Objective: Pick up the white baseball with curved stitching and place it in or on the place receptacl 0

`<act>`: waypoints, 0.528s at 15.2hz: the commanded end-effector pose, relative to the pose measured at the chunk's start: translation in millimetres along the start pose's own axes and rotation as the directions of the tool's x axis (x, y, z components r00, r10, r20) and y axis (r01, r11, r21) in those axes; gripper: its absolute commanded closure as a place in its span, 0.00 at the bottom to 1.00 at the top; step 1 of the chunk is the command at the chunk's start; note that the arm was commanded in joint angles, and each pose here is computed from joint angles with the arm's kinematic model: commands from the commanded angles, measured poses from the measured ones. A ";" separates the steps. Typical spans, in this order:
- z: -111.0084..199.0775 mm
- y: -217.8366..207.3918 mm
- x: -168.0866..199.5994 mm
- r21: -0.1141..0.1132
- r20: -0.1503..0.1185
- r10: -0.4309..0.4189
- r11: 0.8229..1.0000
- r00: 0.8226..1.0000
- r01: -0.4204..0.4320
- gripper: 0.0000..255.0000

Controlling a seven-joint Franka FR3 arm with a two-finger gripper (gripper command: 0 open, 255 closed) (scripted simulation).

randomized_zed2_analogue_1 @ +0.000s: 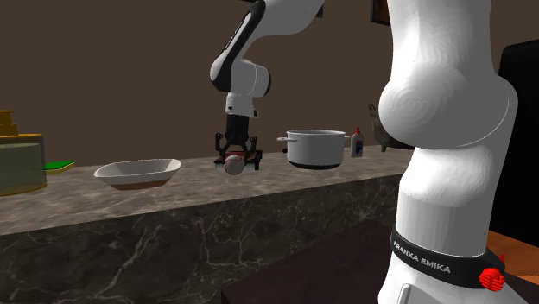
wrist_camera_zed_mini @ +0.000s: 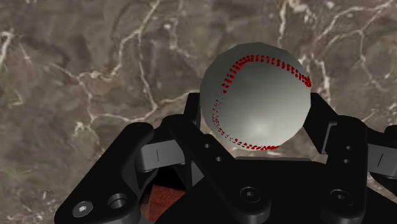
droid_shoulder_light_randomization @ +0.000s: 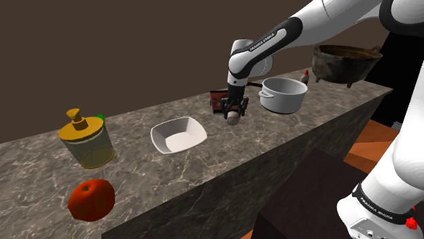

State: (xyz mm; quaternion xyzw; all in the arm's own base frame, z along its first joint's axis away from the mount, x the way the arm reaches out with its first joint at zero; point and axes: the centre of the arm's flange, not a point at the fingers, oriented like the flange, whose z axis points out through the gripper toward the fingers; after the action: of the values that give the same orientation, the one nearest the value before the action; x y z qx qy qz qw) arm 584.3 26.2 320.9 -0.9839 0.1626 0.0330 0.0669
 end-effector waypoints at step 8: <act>-30.8 -4.1 -2.9 0.000 0.001 0.000 1.000 1.000 0.000 1.00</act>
State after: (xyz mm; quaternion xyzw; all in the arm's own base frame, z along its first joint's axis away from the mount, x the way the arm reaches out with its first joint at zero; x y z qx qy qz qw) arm 583.9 26.3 346.7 -0.9839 0.1625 0.0333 0.0669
